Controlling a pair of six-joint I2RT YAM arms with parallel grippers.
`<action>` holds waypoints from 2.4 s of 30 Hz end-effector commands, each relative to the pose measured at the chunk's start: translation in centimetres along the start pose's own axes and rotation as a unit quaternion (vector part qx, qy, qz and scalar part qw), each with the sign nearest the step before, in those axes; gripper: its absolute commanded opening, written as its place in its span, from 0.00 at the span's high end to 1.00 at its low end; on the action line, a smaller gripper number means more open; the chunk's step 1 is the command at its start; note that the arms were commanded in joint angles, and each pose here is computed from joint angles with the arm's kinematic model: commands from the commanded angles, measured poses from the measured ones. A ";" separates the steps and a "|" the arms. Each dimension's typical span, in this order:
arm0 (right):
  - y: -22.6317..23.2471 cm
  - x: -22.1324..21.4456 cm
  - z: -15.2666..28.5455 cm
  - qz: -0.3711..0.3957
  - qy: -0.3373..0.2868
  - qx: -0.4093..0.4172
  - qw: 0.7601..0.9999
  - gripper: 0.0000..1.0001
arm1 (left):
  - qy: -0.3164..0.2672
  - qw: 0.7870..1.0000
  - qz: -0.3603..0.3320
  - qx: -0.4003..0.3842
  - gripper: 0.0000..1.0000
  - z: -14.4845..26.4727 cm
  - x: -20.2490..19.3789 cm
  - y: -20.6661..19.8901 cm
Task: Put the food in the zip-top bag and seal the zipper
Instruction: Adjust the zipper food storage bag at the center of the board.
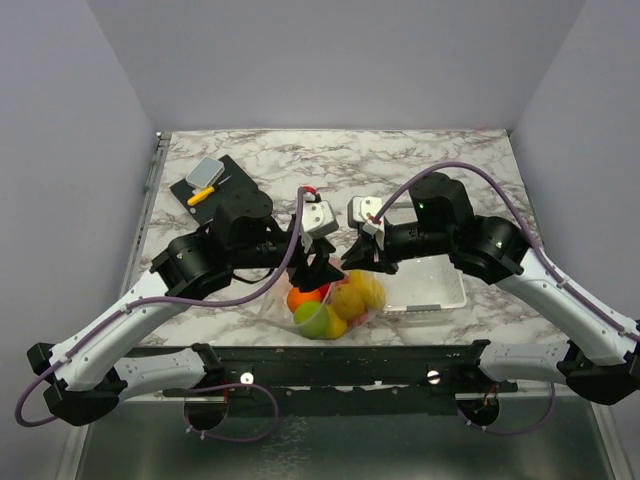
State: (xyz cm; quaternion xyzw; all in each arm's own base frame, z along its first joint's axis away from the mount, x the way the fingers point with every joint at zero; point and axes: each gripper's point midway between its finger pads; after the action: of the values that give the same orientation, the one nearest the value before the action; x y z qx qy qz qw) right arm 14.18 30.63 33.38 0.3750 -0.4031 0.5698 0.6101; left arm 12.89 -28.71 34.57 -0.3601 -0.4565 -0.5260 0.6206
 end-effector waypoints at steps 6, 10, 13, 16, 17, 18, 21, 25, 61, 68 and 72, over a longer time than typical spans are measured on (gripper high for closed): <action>0.9 2.0 0.7 -0.001 -0.024 0.011 1.000 0.99 | 0.010 0.999 0.000 -0.038 0.43 -1.3 -1.3 -1.0; 0.7 2.2 0.6 -0.010 -0.020 0.008 1.000 0.99 | 0.019 0.999 0.007 -0.044 0.46 -1.7 -2.0 -1.1; 0.6 2.3 0.6 -0.010 -0.019 0.004 1.000 0.99 | 0.022 0.999 0.010 -0.043 0.49 -1.7 -2.3 -1.1; 0.5 2.3 0.6 -0.011 -0.018 0.003 1.000 0.99 | 0.032 0.999 0.013 -0.032 0.51 -1.6 -2.7 -0.8; 0.5 2.2 0.6 -0.014 -0.017 0.002 1.000 0.99 | 0.035 0.999 0.015 -0.031 0.51 -1.5 -2.9 -0.8; 0.4 2.3 0.7 -0.018 -0.016 -0.001 1.000 0.99 | 0.038 0.999 0.017 -0.030 0.52 -1.5 -3.0 -0.8; -0.1 2.4 0.6 -0.036 -0.010 -0.015 0.999 0.99 | 0.046 0.998 0.020 -0.029 0.53 -1.3 -3.4 -0.9; -0.4 2.9 0.8 -0.046 -0.014 -0.026 0.999 0.99 | 0.051 0.998 0.023 -0.021 0.55 -1.1 -3.7 -0.7; -1.7 3.3 0.8 -0.097 0.007 -0.070 0.993 0.79 | 0.068 0.998 0.015 -0.006 1.00 0.5 -3.5 -0.6; -0.1 4.1 2.2 -0.023 -0.065 -0.050 0.996 0.49 | 0.049 0.998 0.013 -0.032 1.00 0.9 -2.4 -1.7; 0.7 3.4 2.6 -0.003 -0.085 -0.043 0.995 0.43 | 0.036 0.998 0.011 -0.049 1.00 1.4 -1.8 -2.4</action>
State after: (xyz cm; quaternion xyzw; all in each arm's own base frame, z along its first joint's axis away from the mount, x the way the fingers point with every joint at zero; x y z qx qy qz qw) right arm 13.97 29.27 36.26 0.3802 -0.4376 0.5020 0.6418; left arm 11.78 -27.06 29.92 -0.3370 -0.3801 -0.5428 0.6688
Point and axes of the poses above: each gripper's point midway between its finger pads, its own z axis back along the fingers, its own y axis along the line the jaws close on, x = y × z, and after that the axes turned 8 degrees about -z, right-handed
